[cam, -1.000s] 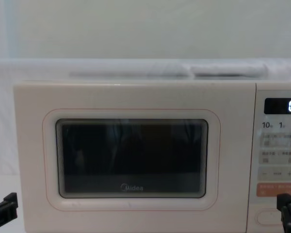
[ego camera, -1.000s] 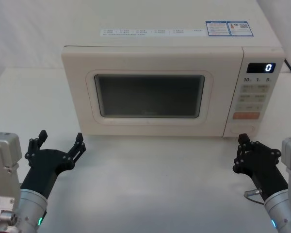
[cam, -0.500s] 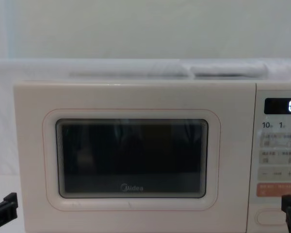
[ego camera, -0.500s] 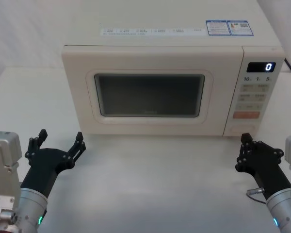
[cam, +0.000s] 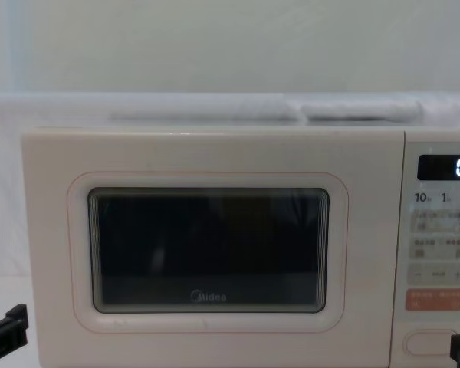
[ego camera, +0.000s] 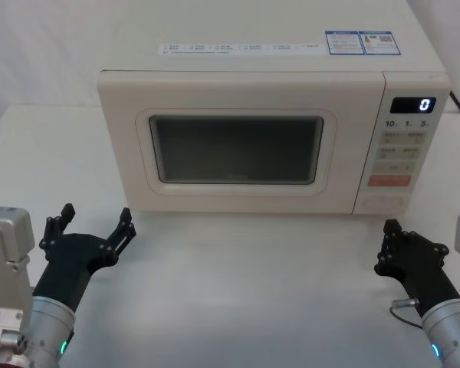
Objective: Press the button to open the microwave door with one hand; close the microwave door with the other hand.
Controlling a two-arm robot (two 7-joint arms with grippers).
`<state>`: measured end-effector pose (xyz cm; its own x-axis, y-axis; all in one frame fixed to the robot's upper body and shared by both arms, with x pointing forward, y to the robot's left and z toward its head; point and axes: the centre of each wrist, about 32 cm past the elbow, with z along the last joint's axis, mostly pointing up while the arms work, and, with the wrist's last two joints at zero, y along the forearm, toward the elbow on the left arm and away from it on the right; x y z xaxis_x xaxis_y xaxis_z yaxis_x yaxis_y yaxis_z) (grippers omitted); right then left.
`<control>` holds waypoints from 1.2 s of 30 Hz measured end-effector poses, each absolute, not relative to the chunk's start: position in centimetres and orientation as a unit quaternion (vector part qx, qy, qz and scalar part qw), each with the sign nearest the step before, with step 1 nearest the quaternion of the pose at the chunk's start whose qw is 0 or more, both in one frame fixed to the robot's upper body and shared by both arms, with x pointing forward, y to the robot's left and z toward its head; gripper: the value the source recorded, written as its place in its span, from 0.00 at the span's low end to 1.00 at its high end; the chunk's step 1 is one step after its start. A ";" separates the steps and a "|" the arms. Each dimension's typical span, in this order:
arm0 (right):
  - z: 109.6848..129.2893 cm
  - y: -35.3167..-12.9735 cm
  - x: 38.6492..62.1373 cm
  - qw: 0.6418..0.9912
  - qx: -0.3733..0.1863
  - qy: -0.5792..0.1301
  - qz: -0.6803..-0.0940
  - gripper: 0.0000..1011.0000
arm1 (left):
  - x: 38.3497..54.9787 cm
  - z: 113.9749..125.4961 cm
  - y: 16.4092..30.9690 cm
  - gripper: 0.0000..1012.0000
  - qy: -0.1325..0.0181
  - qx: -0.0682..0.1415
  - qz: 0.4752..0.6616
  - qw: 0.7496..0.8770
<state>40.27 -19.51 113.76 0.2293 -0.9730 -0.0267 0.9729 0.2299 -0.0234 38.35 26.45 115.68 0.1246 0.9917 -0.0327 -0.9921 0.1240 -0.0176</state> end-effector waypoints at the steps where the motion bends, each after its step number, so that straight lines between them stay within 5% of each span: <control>1: 113.7 -19.5 40.5 0.784 -0.002 0.022 -0.620 0.00 | 38.4 115.7 26.5 0.99 0.006 -0.017 0.662 0.750; 36: 113.1 -19.4 44.2 0.787 -0.033 0.025 -0.616 0.00 | 38.4 115.7 26.5 0.99 0.006 -0.017 0.662 0.750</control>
<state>44.24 -19.43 113.07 0.2398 -0.9708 0.0010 0.9675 0.2389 -0.0825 38.35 26.45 115.68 0.1246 0.9917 -0.0327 -0.9921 0.1241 -0.0175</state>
